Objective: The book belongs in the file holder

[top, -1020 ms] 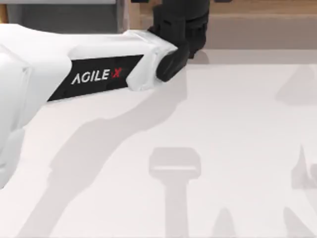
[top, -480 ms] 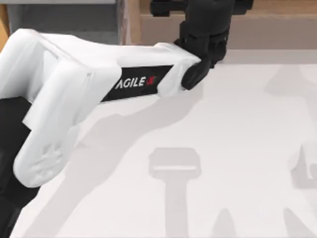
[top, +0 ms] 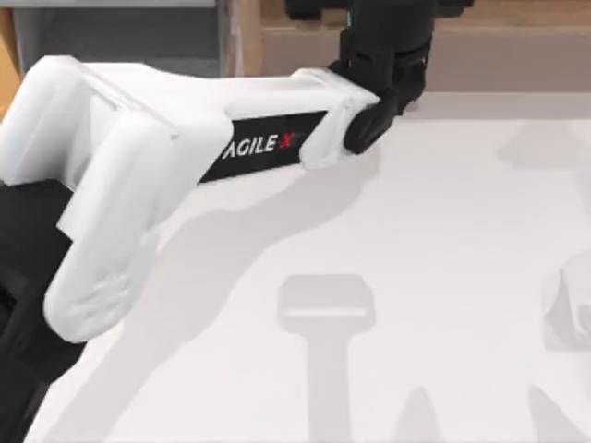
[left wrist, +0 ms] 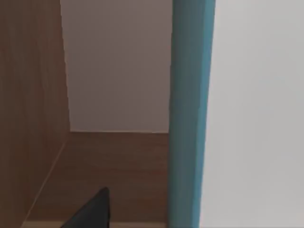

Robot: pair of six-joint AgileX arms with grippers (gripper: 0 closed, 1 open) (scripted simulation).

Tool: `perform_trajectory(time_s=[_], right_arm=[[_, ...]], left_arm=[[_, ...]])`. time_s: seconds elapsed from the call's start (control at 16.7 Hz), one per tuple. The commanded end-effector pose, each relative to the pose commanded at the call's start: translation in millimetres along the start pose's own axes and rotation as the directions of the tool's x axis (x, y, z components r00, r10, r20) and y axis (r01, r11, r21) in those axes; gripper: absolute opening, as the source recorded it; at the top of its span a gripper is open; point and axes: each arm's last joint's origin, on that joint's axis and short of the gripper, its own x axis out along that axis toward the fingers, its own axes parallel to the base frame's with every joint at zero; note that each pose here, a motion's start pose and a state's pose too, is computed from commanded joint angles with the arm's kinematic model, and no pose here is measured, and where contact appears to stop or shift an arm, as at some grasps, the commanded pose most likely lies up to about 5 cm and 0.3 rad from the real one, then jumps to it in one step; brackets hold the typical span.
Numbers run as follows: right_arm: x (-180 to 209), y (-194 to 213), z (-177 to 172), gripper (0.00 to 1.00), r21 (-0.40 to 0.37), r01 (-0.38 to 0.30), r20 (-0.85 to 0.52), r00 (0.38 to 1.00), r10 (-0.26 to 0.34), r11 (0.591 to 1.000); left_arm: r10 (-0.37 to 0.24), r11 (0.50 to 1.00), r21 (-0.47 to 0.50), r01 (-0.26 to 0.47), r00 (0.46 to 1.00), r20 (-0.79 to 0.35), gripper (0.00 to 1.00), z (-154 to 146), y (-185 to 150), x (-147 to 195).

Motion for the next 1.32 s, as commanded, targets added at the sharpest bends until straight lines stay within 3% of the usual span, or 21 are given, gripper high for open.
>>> perform_trajectory(time_s=[0.3, 1.08, 1.32], right_arm=[[0.0, 0.0, 0.0, 1.00, 0.000, 0.000, 0.000, 1.000, 0.000, 1.000], [0.0, 0.0, 0.0, 1.00, 0.000, 0.000, 0.000, 1.000, 0.000, 1.000], [0.0, 0.0, 0.0, 1.00, 0.000, 0.000, 0.000, 1.000, 0.000, 1.000]], left_arm=[[0.000, 1.000, 0.000, 0.000, 1.000, 0.000, 1.00, 0.1, 0.0, 4.2], [0.000, 1.000, 0.000, 0.000, 1.000, 0.000, 0.02, 0.1, 0.0, 4.2], [0.000, 1.000, 0.000, 0.000, 1.000, 0.000, 0.00, 0.1, 0.0, 4.2]])
